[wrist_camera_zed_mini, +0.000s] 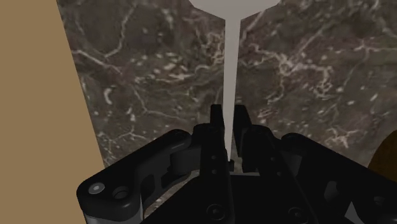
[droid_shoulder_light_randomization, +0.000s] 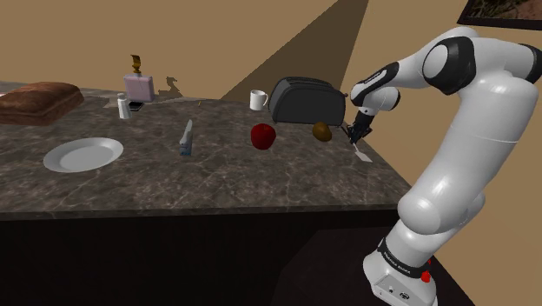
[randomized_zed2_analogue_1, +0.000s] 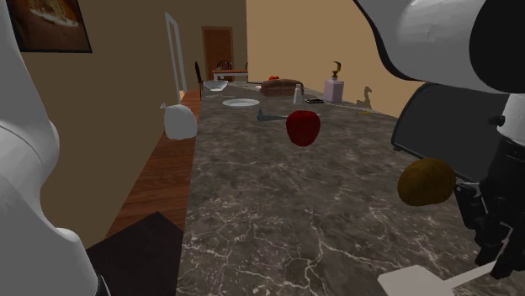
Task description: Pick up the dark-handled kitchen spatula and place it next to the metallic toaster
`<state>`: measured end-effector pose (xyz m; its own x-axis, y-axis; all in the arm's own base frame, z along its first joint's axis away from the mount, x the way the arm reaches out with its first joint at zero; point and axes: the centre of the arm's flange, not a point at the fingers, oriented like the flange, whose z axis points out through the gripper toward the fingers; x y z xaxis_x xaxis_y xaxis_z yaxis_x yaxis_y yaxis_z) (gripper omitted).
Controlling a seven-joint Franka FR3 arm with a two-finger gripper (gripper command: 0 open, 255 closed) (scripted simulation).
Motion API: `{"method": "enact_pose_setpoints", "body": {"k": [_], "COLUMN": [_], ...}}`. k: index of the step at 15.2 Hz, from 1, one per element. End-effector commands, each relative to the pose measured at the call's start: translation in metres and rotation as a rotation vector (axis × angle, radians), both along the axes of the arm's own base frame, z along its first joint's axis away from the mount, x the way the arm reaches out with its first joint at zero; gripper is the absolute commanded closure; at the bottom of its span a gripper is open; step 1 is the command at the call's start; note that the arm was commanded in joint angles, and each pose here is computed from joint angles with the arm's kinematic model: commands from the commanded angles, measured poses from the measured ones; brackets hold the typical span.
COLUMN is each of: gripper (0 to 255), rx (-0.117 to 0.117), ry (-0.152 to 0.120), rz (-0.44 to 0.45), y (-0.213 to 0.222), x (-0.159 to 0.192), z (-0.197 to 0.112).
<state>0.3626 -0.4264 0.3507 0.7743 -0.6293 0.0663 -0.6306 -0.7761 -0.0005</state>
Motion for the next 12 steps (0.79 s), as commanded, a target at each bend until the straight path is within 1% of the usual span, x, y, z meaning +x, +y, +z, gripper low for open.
{"method": "enact_pose_setpoints", "body": {"k": [1, 3, 4, 9, 12], "gripper": [255, 255, 0, 0, 0], "rx": [0.0, 0.0, 0.0, 0.0, 0.0], "ry": [0.0, 0.0, 0.0, 0.0, 0.0], "rz": [0.0, 0.0, 0.0, 0.0, 0.0], "y": [0.0, 0.0, 0.0, 0.0, 0.002], "x": [0.0, 0.0, 0.0, 0.0, -0.002], "z": [0.0, 0.0, 0.0, 0.0, 0.039]}}
